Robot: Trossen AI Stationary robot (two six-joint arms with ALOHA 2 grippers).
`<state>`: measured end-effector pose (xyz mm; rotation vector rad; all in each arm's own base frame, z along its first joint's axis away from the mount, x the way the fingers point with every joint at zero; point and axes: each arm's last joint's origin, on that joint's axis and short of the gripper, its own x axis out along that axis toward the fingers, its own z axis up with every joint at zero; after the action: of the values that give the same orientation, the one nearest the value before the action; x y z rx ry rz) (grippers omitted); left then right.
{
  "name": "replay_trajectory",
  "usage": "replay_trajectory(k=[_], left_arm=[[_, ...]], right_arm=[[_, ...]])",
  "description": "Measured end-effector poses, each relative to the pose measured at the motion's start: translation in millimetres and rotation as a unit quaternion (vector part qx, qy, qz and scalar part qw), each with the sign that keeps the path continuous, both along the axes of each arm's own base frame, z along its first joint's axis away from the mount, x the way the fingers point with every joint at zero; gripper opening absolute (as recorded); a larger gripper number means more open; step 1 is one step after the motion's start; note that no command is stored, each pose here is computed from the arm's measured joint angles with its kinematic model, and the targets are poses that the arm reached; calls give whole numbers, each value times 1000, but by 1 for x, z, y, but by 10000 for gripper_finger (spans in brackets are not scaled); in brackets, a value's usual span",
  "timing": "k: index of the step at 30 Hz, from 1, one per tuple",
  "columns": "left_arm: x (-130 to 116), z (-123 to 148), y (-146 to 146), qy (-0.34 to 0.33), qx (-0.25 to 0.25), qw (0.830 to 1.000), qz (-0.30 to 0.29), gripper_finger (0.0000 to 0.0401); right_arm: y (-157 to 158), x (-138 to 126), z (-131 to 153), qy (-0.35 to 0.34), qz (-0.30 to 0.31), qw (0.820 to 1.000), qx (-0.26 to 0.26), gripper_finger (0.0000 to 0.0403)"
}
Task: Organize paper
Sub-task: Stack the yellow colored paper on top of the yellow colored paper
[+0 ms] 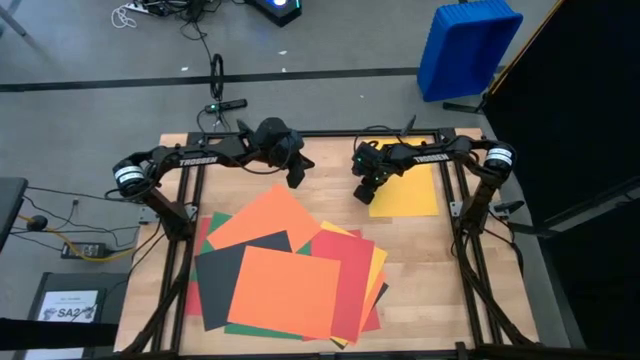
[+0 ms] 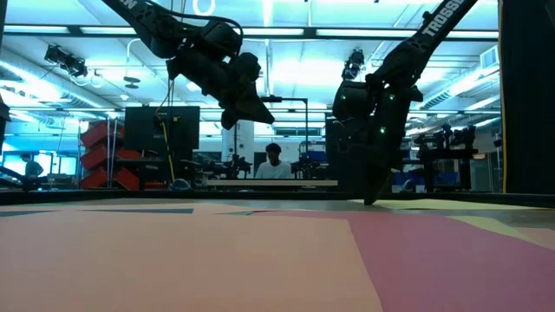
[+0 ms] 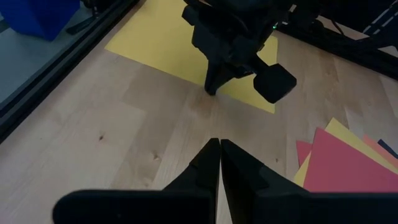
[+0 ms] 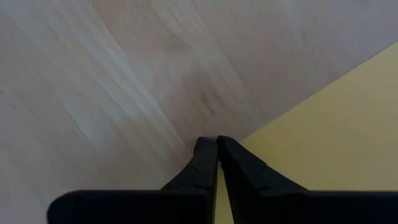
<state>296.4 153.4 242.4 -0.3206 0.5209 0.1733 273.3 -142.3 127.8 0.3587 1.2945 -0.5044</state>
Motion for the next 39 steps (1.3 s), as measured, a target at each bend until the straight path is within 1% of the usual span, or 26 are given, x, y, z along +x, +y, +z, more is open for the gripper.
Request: replay_trajectory(k=[8, 16, 23, 28, 33, 39], left_arm=[[0, 0, 0, 0, -1, 1000, 0, 0], [0, 0, 0, 1, -1, 1000, 0, 0], [0, 0, 0, 1, -1, 1000, 0, 0], [0, 0, 0, 1, -1, 1000, 0, 0], [0, 0, 0, 2, -2, 1000, 0, 0], [0, 0, 0, 2, -2, 1000, 0, 0]], right_arm=[[1, -2, -1, 15, -2, 1000, -2, 0], [0, -5, -1, 25, -17, 1000, -5, 0], [-2, -7, -1, 29, -43, 999, -5, 0], [-3, -7, -1, 32, -46, 998, -8, 0], [-3, -9, -1, 37, -64, 997, -13, 0], [-4, -9, -1, 41, -72, 996, -15, 0]])
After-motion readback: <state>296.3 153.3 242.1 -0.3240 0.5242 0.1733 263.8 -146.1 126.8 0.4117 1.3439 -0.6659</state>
